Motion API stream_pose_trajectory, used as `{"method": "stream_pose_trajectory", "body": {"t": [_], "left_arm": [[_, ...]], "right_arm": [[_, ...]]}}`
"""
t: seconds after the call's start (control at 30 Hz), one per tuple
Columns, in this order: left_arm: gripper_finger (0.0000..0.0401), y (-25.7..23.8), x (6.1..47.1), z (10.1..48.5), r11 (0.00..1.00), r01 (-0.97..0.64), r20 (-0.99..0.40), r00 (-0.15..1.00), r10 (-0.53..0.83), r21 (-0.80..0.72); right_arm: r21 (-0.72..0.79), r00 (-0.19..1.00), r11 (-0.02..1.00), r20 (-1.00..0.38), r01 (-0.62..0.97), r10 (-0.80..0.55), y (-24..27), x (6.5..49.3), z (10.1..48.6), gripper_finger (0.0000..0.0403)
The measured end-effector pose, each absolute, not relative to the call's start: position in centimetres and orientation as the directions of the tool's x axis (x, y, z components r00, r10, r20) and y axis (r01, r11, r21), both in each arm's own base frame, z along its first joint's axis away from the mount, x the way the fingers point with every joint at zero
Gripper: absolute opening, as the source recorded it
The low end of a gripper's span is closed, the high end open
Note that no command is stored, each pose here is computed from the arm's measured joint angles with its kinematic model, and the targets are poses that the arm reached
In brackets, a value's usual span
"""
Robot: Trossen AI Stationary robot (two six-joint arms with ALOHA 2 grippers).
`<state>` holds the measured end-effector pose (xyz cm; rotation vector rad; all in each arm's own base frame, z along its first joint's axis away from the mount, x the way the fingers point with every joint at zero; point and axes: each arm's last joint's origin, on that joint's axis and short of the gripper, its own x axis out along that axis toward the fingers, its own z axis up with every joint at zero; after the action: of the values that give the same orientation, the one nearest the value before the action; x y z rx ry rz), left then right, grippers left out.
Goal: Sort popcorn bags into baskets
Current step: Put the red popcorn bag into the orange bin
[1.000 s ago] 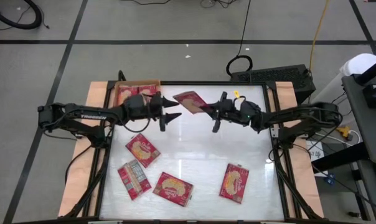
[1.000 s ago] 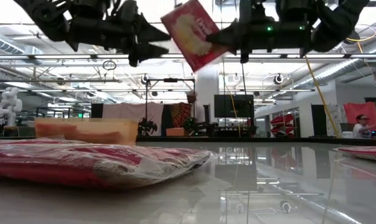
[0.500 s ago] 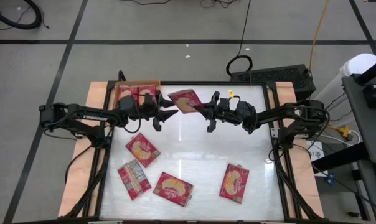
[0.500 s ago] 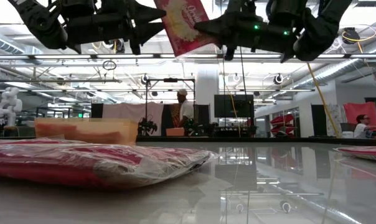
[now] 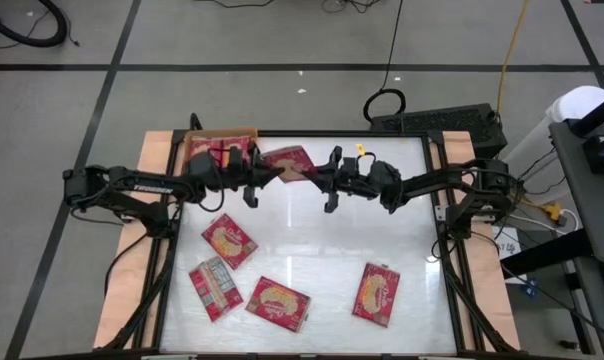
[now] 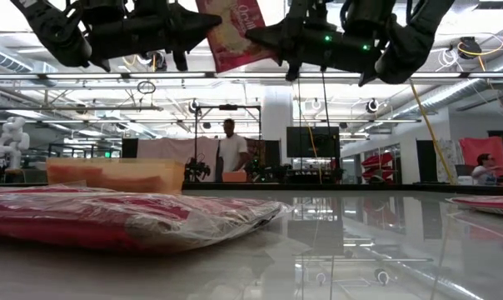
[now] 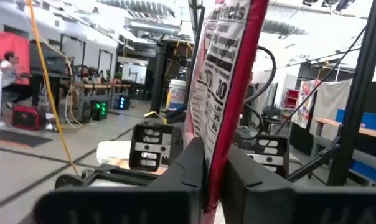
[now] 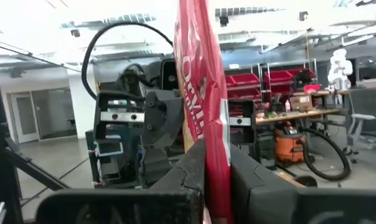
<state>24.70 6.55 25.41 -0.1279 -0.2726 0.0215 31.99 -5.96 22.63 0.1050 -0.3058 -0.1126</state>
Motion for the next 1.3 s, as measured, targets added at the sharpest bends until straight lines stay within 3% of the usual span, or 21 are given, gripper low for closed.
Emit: {"method": "stream_pose_trajectory", "body": {"t": [0.23, 0.4, 0.57, 0.87, 1.03, 1.3], "left_arm": [[0.0030, 8.3, 23.3, 26.1, 0.983, 0.014, 0.255, 0.966, 0.033, -0.181], [0.0025, 10.1, 21.3, 26.5, 0.976, -0.099, 0.164, 0.978, 0.131, -0.193], [0.0020, 11.8, 18.7, 26.8, 0.958, -0.245, 0.072, 0.964, 0.257, -0.147], [0.0026, 14.9, 14.6, 24.9, 0.834, -0.502, -0.190, 0.863, 0.468, -0.230], [0.0022, 15.2, 13.2, 24.2, 0.775, -0.564, -0.309, 0.819, 0.482, -0.286], [0.0028, 15.4, 11.9, 22.7, 0.705, -0.636, -0.467, 0.750, 0.469, -0.314]], "right_arm": [[0.098, 0.950, 0.984, 0.262, 0.151, -0.172, -6.6, 31.5, 22.5, 0.0040], [0.070, 0.936, 0.944, 0.121, 0.323, -0.329, -7.2, 30.7, 21.3, 0.0086], [0.044, 0.930, 0.931, 0.050, 0.362, -0.363, -7.7, 29.6, 20.1, 0.0123], [0.010, 0.931, 0.932, -0.050, 0.362, -0.361, -7.3, 27.9, 17.3, 0.0139], [0.028, 0.930, 0.933, -0.101, 0.358, -0.354, -6.9, 26.7, 15.9, 0.0139], [-0.010, 0.972, 0.978, -0.110, 0.207, -0.207, -5.5, 25.6, 14.8, 0.0139]]}}
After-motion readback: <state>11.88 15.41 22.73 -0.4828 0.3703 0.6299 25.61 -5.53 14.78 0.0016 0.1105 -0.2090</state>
